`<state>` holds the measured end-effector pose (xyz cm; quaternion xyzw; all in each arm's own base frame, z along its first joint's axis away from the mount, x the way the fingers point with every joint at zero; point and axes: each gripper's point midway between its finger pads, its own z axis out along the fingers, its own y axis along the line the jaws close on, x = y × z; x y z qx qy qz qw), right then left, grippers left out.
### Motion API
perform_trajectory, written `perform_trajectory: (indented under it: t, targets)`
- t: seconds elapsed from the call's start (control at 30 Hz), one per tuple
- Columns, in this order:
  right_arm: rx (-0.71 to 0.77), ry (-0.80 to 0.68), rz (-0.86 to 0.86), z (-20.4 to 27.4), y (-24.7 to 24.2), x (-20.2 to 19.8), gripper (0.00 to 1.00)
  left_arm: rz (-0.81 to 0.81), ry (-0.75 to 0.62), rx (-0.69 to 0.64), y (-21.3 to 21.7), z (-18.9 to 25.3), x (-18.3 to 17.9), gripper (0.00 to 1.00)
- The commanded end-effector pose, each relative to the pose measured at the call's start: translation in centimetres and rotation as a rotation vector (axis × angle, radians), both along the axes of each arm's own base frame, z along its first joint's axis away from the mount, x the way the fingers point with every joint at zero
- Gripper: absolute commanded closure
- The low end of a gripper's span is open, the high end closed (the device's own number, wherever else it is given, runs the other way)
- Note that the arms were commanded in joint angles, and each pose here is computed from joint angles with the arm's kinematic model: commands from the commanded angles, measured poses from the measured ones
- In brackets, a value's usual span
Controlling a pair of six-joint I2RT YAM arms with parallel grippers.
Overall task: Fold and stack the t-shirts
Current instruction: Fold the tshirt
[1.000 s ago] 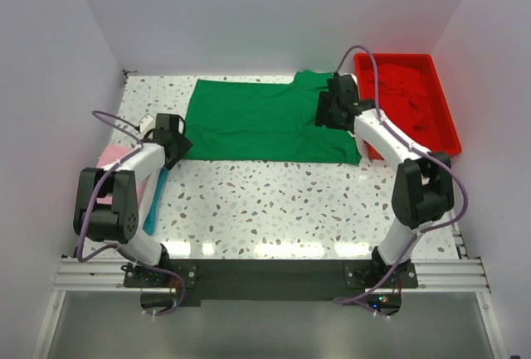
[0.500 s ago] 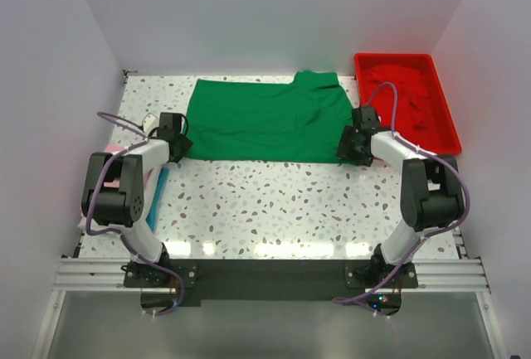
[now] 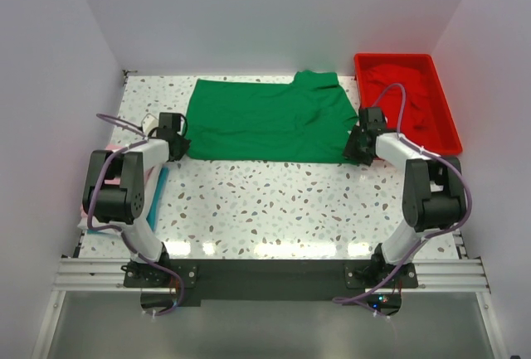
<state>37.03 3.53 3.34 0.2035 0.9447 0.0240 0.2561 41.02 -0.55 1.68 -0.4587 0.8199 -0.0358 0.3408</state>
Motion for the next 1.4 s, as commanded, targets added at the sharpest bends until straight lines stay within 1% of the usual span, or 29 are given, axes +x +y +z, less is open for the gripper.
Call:
perform_trajectory:
  t: [0.0, 0.07, 0.1, 0.2, 0.23, 0.33, 0.37, 0.47, 0.5, 0.57, 0.6, 0.63, 0.7, 0.73, 0.8, 0.9, 1.03, 1.27, 1.37]
  targets:
    - [-0.033, -0.078, -0.068, 1.9, -2.4, 0.8, 0.54, 0.048, 0.124, 0.025, 1.7, -2.4, -2.7, 1.0]
    - [-0.057, -0.088, -0.075, 2.5, -2.8, 0.8, 0.62, 0.05, 0.127, 0.023, 1.7, -2.2, -2.8, 1.0]
    - [-0.065, -0.089, -0.078, 2.7, -3.0, 0.8, 0.69, 0.054, 0.128, 0.024, 1.8, -2.1, -2.8, 1.0]
    - [-0.101, -0.081, -0.09, 2.9, -3.7, 0.5, 0.79, 0.064, 0.13, 0.032, 2.1, -1.8, -3.1, 1.0]
    - [-0.107, -0.076, -0.088, 2.9, -3.8, 0.4, 0.85, 0.069, 0.131, 0.037, 2.2, -1.7, -3.1, 1.0]
    - [-0.113, -0.073, -0.089, 2.9, -3.9, 0.3, 0.91, 0.076, 0.132, 0.042, 2.5, -1.4, -3.4, 1.0]
    - [-0.114, -0.074, -0.085, 2.9, -3.9, 0.3, 0.95, 0.078, 0.13, 0.044, 2.6, -1.2, -3.4, 1.0]
    - [-0.139, -0.079, -0.077, 3.6, -4.2, 0.4, 0.97, 0.084, 0.124, 0.045, 2.8, -0.7, -3.5, 1.0]
    - [-0.135, -0.09, -0.074, 4.1, -4.1, 0.4, 0.97, 0.086, 0.114, 0.047, 2.9, -0.3, -3.4, 1.0]
    - [-0.132, -0.095, -0.068, 4.5, -3.9, 0.2, 0.93, 0.085, 0.107, 0.047, 2.9, 0.1, -3.4, 1.0]
    - [-0.127, -0.09, -0.055, 4.3, -3.3, -0.3, 0.8, 0.084, 0.101, 0.048, 2.9, 0.3, -3.3, 1.0]
    - [-0.125, -0.109, -0.053, 4.8, -3.1, -0.3, 0.73, 0.082, 0.102, 0.045, 2.9, 0.2, -3.4, 1.0]
    - [-0.099, -0.096, -0.043, 3.9, -2.3, -1.3, 0.61, 0.079, 0.104, 0.044, 2.8, 0.2, -3.4, 1.0]
    - [-0.086, -0.118, -0.044, 4.1, -2.0, -1.3, 0.61, 0.079, 0.112, 0.042, 2.8, 0.0, -3.6, 1.0]
    - [-0.065, -0.112, -0.041, 3.1, -1.2, -2.3, 0.6, 0.075, 0.112, 0.039, 2.7, 0.0, -3.6, 1.0]
    - [-0.058, -0.122, -0.039, 2.4, -0.4, -2.5, 0.6, 0.072, 0.113, 0.034, 2.6, -0.1, -3.6, 1.0]
    - [-0.069, -0.133, -0.048, 1.7, 0.1, -1.6, 0.6, 0.068, 0.111, 0.035, 2.6, 0.0, -3.6, 1.0]
    - [-0.118, -0.173, -0.103, 1.6, -1.0, -0.3, 0.55, 0.062, 0.107, 0.031, 2.5, 0.0, -3.4, 1.0]
    - [-0.128, -0.158, -0.108, 1.1, -1.1, 0.0, 0.55, 0.059, 0.107, 0.032, 2.5, 0.0, -3.3, 1.0]
